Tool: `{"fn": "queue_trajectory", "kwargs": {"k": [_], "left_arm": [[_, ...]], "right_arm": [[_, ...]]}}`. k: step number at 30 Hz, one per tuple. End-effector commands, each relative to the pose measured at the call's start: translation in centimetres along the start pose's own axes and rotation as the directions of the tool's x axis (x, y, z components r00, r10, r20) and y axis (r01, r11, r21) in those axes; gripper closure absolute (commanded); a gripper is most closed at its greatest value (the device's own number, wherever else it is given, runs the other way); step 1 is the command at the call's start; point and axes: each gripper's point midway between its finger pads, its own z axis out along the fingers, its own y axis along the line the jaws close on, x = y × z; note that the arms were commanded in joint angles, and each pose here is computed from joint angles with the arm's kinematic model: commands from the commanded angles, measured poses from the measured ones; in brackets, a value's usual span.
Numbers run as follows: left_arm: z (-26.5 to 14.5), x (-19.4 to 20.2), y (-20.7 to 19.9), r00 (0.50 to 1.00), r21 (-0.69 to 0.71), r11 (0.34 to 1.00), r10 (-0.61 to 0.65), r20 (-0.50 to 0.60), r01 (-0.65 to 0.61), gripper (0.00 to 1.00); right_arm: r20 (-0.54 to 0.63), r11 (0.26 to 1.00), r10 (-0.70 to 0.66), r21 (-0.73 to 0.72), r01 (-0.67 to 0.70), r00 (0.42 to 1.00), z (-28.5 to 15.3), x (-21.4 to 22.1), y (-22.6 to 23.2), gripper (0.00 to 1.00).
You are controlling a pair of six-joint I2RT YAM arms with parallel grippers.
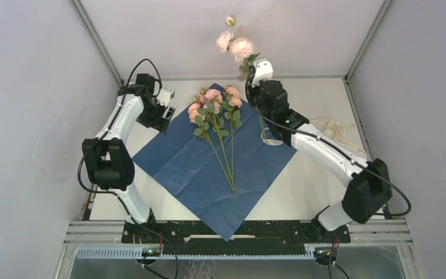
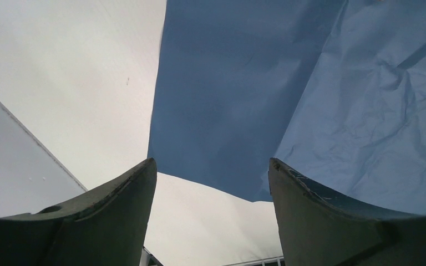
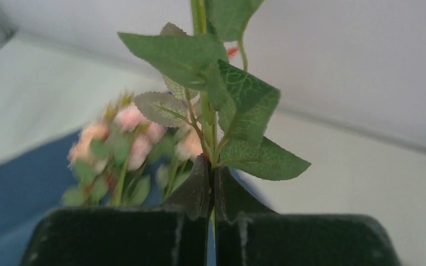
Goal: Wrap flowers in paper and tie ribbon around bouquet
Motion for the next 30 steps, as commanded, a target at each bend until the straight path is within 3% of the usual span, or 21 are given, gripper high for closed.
{"fn": "queue_trajectory", "kwargs": {"k": [1,3,4,8,13,16,21,23,26,30], "left_arm": [[-2.1,-0.6,0.3,0.996,-0.032,0.999,0.012,0.084,-0.009,0.21],[-1.9,-0.5,0.2,0.996,-0.027,1.0,0.009,0.084,-0.007,0.21],[-1.9,-0.5,0.1,0.996,-0.023,1.0,0.009,0.085,-0.007,0.21],[-1.9,-0.2,-0.1,0.996,-0.021,1.0,0.012,0.086,-0.01,0.21],[-1.7,0.2,-0.1,0.996,-0.025,1.0,0.016,0.086,-0.014,0.21],[-1.5,0.5,-0.3,0.997,-0.02,1.0,0.015,0.082,-0.013,0.21],[-1.5,0.7,-0.3,0.997,-0.022,1.0,0.017,0.081,-0.016,0.21],[-1.7,0.7,-0.4,0.996,-0.022,1.0,0.02,0.084,-0.018,0.21],[-1.8,0.8,-0.5,0.996,-0.018,1.0,0.023,0.083,-0.022,0.21],[-2.1,1.3,-1.2,0.996,0.017,0.999,0.04,0.074,-0.041,0.21]], "right_arm": [[-0.179,0.834,0.286,-0.437,-0.336,0.941,-1.0,-0.1,6.8,1.0],[-0.422,0.62,0.394,-0.534,-0.575,0.817,-1.6,1.4,11.4,1.0],[-0.514,0.61,0.391,-0.476,-0.633,0.764,-0.9,3.6,12.6,1.0],[-0.651,0.753,0.282,-0.305,-0.583,0.704,1.8,11.6,15.9,1.0],[-0.722,0.802,0.243,-0.225,-0.553,0.647,4.1,17.2,17.6,1.0],[-0.714,0.824,0.258,-0.189,-0.535,0.65,5.2,18.8,17.3,1.0],[-0.746,0.848,0.221,-0.17,-0.501,0.628,6.0,21.1,16.8,0.62],[-0.749,0.851,0.201,-0.187,-0.491,0.632,5.5,20.4,16.4,0.53],[-0.708,0.85,0.176,-0.242,-0.468,0.684,4.2,17.4,15.3,0.46],[-0.57,0.767,0.106,-0.475,-0.432,0.815,-0.7,10.8,14.6,0.37]]}}
